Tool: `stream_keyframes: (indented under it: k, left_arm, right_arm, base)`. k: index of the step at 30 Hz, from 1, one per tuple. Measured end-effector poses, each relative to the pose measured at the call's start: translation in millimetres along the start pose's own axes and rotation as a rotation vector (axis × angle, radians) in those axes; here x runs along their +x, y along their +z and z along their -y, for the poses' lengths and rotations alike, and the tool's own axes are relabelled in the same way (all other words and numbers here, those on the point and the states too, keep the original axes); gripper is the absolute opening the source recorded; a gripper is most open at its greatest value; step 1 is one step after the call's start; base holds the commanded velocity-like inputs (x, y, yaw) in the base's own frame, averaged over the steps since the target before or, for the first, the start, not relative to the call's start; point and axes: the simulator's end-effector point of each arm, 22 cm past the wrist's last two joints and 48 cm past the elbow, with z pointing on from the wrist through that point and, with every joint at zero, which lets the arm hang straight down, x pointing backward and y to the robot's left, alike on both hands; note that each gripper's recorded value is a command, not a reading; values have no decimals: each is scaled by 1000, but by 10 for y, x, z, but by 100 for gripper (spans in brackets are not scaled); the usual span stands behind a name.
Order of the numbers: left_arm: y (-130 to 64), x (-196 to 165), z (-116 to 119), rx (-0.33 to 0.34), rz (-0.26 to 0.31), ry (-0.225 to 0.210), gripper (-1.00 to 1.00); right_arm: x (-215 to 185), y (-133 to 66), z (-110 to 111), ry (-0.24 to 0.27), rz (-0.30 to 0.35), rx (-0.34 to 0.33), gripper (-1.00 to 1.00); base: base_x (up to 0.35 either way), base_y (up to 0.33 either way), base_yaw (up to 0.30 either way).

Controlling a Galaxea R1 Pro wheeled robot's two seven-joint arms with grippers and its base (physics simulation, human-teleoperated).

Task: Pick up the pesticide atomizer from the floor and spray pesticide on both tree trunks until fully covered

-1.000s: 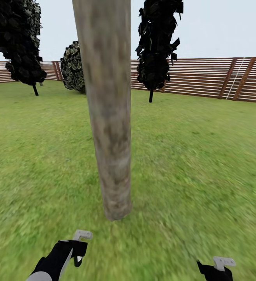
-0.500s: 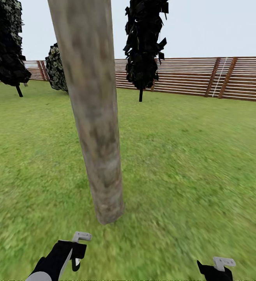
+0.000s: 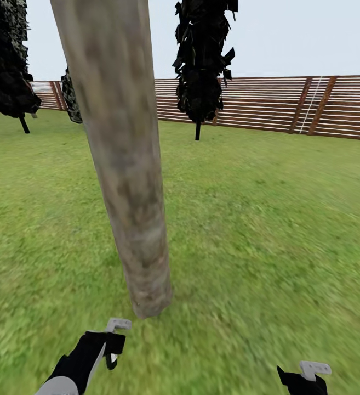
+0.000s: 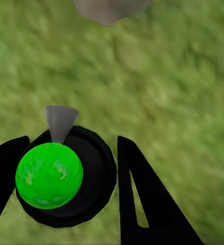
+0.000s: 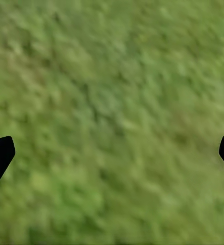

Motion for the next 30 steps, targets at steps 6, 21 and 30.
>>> stream_keyframes:
  k: [6, 21, 30]
  left_arm:
    - [-60, -129, -126, -30, 26, 26, -100]
    - [-147, -473, 485, 62, 98, 121, -100]
    - [-161, -464, 194, 32, 97, 118, -100]
  right_arm:
    - [4, -1, -1, -1, -1, 0, 100]
    - [16, -1, -15, -5, -3, -2, 100]
    - [14, 0, -19, -6, -3, -4, 100]
  base:
    - [1, 0, 0]
    - [0, 0, 0]
    - [29, 91, 0]
